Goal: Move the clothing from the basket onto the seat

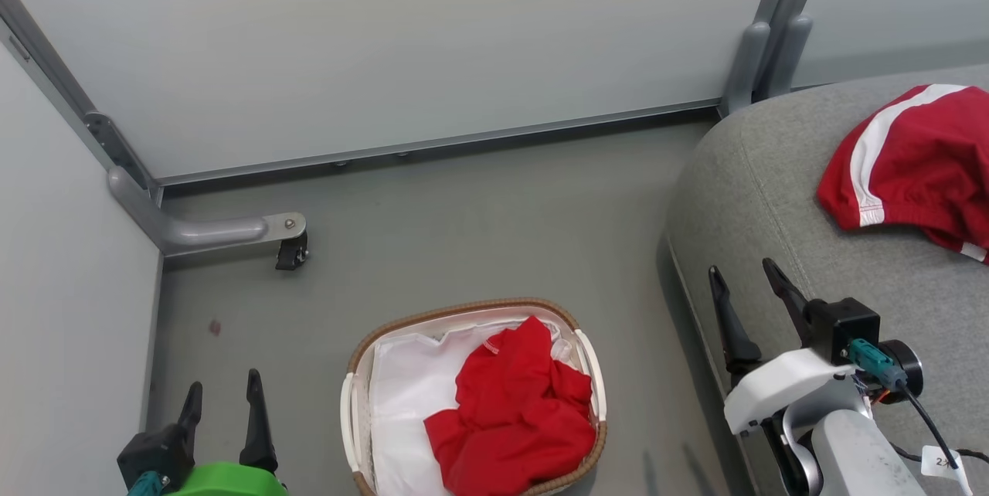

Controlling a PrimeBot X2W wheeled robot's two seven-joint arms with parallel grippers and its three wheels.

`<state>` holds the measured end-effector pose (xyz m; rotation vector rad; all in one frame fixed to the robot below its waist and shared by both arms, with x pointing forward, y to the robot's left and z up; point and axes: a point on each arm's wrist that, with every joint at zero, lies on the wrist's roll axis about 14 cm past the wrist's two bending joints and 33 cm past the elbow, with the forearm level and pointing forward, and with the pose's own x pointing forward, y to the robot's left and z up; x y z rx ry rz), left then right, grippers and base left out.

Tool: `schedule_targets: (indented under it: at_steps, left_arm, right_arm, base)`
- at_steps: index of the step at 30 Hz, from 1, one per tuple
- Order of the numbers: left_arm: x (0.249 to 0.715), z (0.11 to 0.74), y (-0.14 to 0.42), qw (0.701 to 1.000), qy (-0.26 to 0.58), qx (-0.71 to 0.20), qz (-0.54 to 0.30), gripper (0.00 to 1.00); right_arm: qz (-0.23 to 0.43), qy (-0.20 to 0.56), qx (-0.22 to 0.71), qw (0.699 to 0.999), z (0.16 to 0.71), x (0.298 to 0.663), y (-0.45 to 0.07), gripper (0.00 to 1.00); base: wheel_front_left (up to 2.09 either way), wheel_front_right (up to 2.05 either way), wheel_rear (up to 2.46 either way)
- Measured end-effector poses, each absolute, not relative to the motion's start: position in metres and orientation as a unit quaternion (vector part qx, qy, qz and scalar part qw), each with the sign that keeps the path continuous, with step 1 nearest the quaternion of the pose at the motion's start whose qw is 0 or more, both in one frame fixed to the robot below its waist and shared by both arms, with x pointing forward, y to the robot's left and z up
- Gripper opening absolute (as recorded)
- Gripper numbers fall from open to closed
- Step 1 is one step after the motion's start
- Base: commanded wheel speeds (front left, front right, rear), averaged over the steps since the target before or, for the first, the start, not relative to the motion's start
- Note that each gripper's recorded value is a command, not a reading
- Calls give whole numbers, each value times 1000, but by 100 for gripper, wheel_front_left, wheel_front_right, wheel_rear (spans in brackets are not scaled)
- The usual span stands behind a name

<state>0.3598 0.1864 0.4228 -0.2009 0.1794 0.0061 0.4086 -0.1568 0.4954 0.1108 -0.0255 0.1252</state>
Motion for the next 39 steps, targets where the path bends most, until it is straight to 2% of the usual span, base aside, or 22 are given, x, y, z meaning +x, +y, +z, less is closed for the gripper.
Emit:
schedule_targets:
  at_steps: [7, 14, 28, 39]
  left_arm:
    - [353, 420, 180, 990, 94, -109, -1, 100]
    - [359, 409, 158, 986, 115, -116, -33, 100]
    - [426, 392, 90, 969, 141, -159, -124, 100]
    - [455, 335, 51, 947, 208, -159, -184, 100]
  right_arm:
    - [59, -8, 59, 996, 492, 403, -159, 100]
    - [57, -8, 60, 997, 491, 412, -160, 100]
    - [70, -32, 61, 995, 496, 474, -153, 100]
    - [87, -50, 71, 992, 487, 518, -145, 100]
  base:
    - [0, 0, 0]
    - [0, 0, 0]
    - [0, 0, 0]
    - [0, 0, 0]
